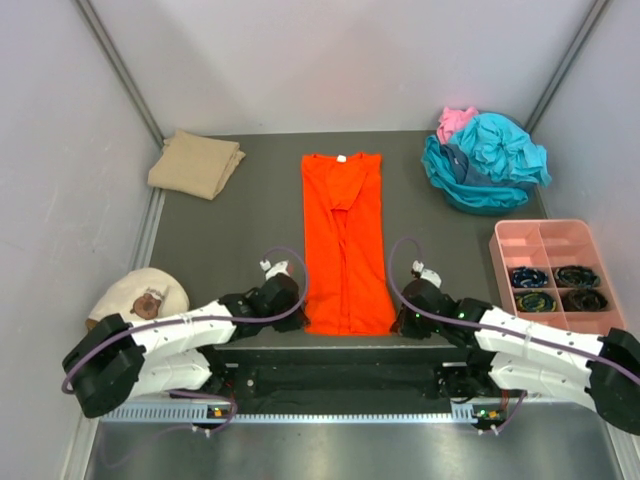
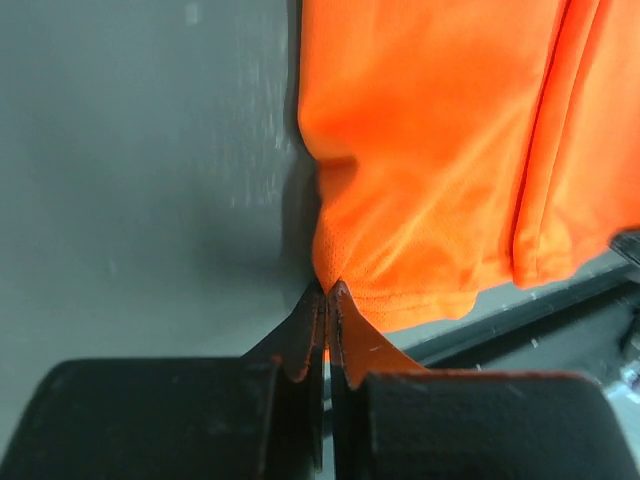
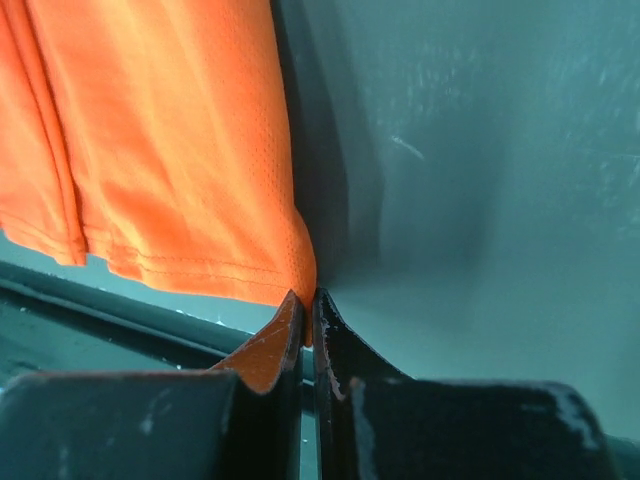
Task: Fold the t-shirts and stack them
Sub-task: Grab the bottom of the folded rectangular tshirt with both arms, then fold the folded rectangular tshirt in 1/3 of the way
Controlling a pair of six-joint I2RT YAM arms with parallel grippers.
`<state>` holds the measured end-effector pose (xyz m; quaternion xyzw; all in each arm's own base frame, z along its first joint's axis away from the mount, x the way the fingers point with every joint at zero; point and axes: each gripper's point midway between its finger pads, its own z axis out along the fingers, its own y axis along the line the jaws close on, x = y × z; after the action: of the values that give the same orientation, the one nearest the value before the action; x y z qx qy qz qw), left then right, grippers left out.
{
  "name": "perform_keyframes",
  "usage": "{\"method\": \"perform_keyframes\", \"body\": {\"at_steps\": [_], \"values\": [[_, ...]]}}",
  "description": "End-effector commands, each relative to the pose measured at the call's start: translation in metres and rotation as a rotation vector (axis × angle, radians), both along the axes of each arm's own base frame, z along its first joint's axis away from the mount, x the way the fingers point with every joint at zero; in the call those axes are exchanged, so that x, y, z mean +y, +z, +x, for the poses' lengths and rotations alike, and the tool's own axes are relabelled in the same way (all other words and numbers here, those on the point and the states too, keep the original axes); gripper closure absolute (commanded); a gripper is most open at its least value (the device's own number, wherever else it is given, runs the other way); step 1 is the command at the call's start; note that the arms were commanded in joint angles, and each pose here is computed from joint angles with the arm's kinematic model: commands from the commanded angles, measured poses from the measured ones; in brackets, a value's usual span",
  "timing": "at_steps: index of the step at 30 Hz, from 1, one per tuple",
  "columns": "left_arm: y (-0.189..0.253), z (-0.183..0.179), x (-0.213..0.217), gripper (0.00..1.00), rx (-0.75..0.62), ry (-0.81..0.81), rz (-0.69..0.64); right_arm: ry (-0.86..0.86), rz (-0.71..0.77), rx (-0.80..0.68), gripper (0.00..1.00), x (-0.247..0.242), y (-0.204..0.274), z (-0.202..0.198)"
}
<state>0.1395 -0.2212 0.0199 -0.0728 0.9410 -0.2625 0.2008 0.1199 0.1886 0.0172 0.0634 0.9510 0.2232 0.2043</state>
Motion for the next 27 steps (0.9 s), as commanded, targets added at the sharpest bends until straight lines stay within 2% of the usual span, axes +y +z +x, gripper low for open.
{"method": "perform_keyframes", "body": {"at_steps": [1,10,15,20,27], "values": [[0.022,0.032,-0.001,1.00,-0.112,-0.003,0.116,0.038,-0.064,-0.096,1.00,0.009,0.028,0.023],[0.034,0.061,-0.054,1.00,-0.131,-0.076,0.054,0.132,-0.055,-0.176,1.00,0.056,0.056,0.063],[0.038,0.073,-0.060,1.00,-0.157,-0.091,0.094,0.134,-0.050,-0.214,1.00,0.063,0.073,0.081],[0.062,0.105,-0.061,1.00,-0.240,-0.056,0.103,0.114,-0.030,-0.254,1.00,0.062,0.092,0.104],[0.093,0.169,-0.054,1.00,-0.317,0.007,0.075,0.106,-0.038,-0.335,1.00,0.066,0.119,0.147]]}}
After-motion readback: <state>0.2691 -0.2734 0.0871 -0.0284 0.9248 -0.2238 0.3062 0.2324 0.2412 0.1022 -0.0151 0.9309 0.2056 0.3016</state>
